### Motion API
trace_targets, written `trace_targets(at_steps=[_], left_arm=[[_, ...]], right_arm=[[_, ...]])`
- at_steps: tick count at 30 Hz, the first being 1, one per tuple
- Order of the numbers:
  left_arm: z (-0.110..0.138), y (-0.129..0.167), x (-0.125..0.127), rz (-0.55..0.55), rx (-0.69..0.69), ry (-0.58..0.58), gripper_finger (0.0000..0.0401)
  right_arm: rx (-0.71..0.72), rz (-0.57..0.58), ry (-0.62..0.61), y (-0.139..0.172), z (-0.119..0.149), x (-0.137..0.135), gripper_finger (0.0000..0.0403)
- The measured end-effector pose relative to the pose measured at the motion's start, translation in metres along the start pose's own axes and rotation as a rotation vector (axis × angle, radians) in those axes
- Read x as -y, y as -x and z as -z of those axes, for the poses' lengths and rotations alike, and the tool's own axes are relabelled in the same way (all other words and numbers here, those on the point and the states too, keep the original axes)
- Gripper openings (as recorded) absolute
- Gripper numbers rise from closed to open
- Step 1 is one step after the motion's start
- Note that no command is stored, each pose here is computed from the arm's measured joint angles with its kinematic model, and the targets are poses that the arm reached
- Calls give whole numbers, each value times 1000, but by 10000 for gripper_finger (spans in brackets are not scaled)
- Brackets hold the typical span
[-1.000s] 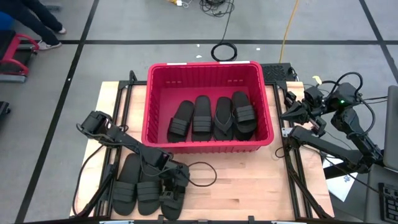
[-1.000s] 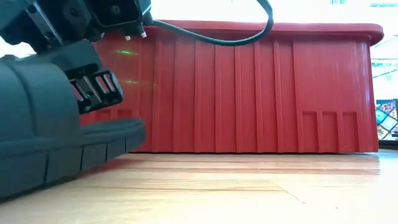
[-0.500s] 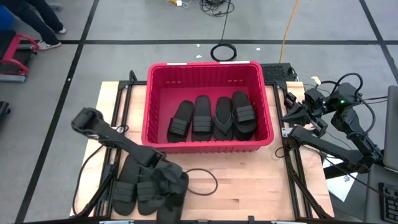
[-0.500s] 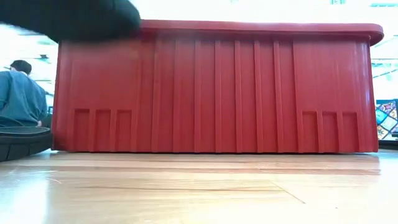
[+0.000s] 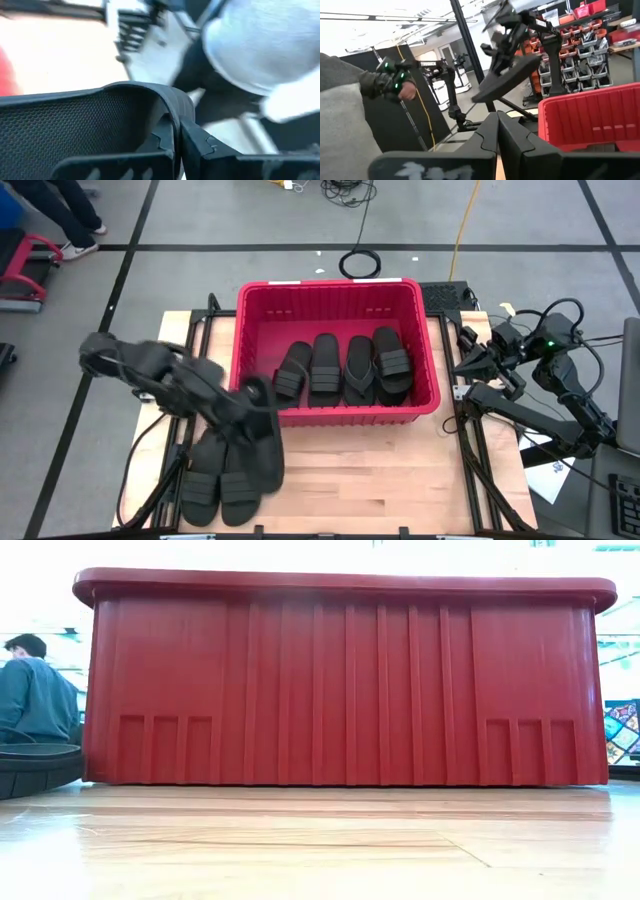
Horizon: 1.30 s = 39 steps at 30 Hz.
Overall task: Pick and place slides into bin
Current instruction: Put the black slide into the red bin
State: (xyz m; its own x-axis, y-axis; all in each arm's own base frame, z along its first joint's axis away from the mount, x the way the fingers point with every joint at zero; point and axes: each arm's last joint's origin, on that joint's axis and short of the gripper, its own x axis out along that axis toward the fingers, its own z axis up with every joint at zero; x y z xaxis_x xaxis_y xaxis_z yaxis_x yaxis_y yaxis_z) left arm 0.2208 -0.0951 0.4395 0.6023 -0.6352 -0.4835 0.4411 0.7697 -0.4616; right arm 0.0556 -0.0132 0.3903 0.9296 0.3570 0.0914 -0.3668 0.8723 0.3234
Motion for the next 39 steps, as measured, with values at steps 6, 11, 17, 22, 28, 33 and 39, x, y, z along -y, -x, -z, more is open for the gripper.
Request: trace_targets(at_steps=[6, 11, 17, 22, 28, 33, 39], left_arm=[[0, 67, 8, -248, 176, -210, 1], [0, 100, 6, -323, 289, -359, 1], [-21, 117, -11, -300, 443, -590, 2], [-58, 109, -70, -134, 543, -627, 2], [-94, 83, -171, -15, 578, -441, 2], [-113, 73, -227, 46, 574, -343, 2], [-119, 50, -300, 46, 518, -190, 1]], right_arm=[[44, 79, 9, 0, -2, 2, 0], [78, 146, 38, 0, -3, 4, 0], [133, 253, 47, 1, -4, 7, 0], [140, 283, 93, 1, -5, 8, 0], [125, 287, 178, 1, -5, 8, 0], [109, 294, 230, 1, -4, 8, 0], [104, 296, 262, 1, -4, 8, 0]])
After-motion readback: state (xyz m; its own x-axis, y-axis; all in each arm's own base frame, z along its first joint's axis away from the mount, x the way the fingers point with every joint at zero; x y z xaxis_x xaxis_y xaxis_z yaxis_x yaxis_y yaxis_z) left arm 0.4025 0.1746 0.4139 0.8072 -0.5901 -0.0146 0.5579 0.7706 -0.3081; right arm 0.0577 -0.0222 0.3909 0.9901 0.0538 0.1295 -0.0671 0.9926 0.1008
